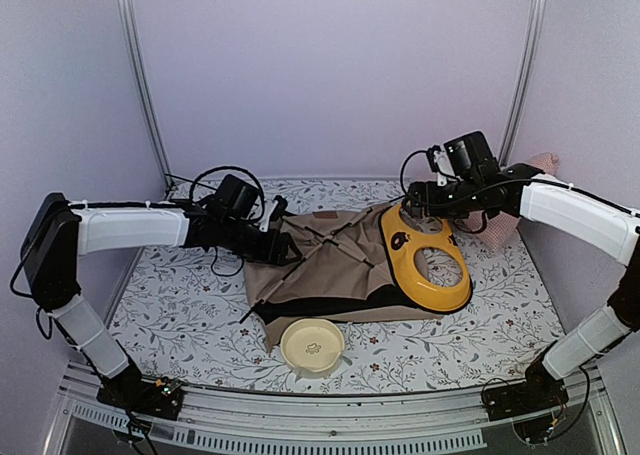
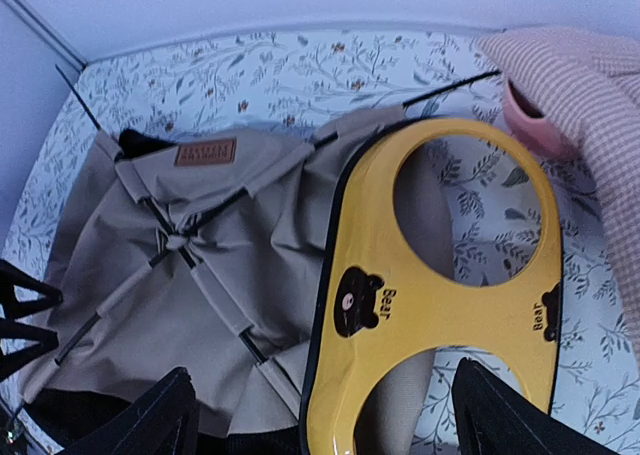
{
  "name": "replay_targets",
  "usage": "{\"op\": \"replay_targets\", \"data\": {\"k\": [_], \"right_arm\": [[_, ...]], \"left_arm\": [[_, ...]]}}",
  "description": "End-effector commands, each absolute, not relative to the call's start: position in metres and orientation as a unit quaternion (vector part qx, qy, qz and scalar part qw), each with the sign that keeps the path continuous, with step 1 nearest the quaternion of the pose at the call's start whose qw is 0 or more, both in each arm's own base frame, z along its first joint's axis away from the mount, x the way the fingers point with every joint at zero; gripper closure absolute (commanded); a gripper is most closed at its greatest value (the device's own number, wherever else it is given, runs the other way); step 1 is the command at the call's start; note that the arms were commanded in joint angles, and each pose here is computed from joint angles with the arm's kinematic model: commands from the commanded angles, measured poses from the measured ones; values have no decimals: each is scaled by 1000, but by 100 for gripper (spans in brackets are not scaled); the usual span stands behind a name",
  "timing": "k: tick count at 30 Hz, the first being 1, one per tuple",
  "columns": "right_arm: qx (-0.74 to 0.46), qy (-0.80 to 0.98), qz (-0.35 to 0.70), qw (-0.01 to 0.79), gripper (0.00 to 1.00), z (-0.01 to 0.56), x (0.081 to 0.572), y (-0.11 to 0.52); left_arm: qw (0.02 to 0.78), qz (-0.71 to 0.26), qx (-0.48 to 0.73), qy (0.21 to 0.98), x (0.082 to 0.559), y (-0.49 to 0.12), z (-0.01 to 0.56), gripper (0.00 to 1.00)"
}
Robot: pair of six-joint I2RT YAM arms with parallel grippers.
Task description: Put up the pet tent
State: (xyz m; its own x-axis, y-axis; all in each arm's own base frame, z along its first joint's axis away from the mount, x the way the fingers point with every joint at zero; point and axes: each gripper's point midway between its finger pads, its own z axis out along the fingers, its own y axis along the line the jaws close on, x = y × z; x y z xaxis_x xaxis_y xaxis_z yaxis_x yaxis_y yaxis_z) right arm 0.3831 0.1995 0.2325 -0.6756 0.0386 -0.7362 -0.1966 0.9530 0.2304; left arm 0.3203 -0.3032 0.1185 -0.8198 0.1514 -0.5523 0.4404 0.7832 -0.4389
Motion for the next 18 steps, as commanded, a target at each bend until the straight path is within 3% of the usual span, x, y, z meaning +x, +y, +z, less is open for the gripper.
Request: {"op": "replay_targets", "data": {"k": [1,6,8,14,18], "right_arm": [[-63,925,155,342,11,176,368,219],[-67,939,153,302,11,133,367,226],[-69,944,162,280,11,113,363,233],[-49,960,148,234,14,59,364,238],[-30,961,138,238,37,56,366,233]], "left_arm": [[222,-271,212,912,310,-326,102,34],[203,-245,226,921,320,-345,74,36],[200,-233,225,925,324,-347,66,40],[207,-199,212,934,336,-342,47,75],[222,-172,194,940,345,-331,43,100]]}}
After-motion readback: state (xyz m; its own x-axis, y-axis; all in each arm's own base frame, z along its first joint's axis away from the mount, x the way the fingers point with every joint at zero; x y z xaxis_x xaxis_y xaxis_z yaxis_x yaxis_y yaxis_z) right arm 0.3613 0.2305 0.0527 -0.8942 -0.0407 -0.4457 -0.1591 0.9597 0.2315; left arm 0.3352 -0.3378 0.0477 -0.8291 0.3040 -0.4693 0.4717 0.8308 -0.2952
